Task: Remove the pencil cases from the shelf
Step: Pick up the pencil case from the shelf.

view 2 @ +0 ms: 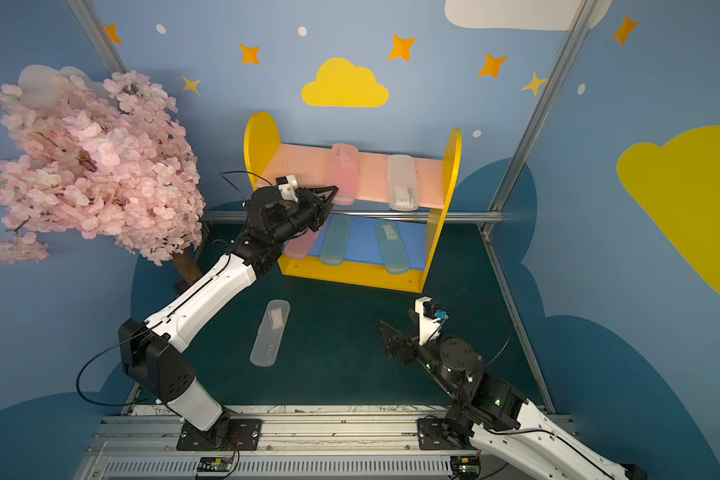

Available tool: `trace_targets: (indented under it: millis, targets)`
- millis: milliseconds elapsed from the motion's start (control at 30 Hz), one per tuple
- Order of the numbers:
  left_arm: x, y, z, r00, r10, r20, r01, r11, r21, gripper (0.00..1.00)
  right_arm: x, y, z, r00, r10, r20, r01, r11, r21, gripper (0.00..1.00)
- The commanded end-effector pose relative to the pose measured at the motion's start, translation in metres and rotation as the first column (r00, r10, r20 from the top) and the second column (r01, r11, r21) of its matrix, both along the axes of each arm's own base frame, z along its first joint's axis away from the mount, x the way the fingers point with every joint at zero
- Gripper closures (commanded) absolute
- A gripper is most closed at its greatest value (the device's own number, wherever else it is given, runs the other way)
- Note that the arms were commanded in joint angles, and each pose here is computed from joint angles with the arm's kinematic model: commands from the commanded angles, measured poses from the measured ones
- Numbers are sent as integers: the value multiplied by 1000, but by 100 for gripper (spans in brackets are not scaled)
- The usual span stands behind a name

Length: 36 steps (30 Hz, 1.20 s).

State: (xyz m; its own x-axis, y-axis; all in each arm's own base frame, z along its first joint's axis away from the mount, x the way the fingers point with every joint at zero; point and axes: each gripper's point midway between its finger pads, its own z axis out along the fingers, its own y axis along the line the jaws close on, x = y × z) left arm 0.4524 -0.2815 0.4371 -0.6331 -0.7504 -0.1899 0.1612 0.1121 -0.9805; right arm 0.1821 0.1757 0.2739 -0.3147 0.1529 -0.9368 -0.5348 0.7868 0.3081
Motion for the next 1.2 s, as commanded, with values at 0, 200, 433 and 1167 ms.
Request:
trace_targets:
  millis: [0, 200, 433, 1167]
  targets:
    - [-26, 10, 35, 992, -23, 122, 24, 1000, -7, 90, -2, -3, 12, 1000, 4, 21, -4, 1000, 12, 1]
    - [-68, 24, 36, 981, -56, 186, 56, 998, 6, 94, -8, 12, 22, 996, 81, 25, -82, 996, 34, 1]
    - [-127, 41, 7, 973, -136, 185, 132, 991, 32, 97, -12, 29, 37, 989, 146, -22, -142, 980, 139, 1]
    - [-265, 80, -66, 911, -273, 309, 253, 962, 105, 97, -6, 95, 98, 889, 442, -121, -315, 781, 539, 10]
